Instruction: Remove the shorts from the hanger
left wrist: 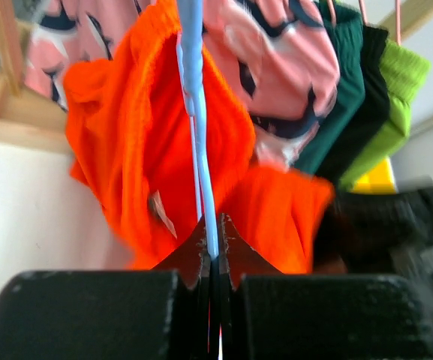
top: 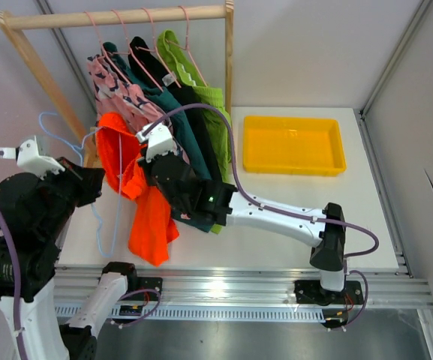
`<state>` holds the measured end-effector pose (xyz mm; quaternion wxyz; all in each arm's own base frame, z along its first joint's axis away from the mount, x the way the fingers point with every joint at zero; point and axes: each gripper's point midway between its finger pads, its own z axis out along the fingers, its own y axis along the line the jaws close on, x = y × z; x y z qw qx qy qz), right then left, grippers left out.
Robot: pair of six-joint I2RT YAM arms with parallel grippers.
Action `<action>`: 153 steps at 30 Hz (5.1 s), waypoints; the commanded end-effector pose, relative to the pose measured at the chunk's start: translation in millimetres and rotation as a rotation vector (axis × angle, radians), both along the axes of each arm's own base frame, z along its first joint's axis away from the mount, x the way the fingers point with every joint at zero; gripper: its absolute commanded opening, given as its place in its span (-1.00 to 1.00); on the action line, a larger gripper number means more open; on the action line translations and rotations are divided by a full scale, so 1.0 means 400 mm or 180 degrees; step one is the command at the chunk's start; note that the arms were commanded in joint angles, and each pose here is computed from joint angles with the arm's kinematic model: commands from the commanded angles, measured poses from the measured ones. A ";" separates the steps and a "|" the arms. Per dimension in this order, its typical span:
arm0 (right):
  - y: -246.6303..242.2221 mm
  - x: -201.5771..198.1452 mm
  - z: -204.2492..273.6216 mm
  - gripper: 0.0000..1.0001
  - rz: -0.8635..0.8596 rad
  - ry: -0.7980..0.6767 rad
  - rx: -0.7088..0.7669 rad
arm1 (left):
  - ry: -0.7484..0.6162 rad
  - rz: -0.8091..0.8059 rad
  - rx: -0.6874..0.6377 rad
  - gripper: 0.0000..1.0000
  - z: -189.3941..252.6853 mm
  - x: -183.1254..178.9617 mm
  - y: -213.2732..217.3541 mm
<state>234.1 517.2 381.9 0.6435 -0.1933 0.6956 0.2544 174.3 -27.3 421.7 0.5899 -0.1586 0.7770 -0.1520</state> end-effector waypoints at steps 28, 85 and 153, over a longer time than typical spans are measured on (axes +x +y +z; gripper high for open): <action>-0.731 -0.143 0.131 -1.00 -0.0967 0.0106 0.0585 | 0.0228 -0.2040 -0.1248 -1.00 0.135 -0.296 -0.278; -1.133 0.729 -0.082 0.98 -0.1841 0.0316 0.0590 | -0.0032 0.0658 0.0176 -1.00 0.037 -0.088 0.101; -0.727 -0.016 -0.331 0.99 -0.0503 0.1095 0.0293 | 0.0249 0.1125 0.0894 0.24 0.068 0.503 0.331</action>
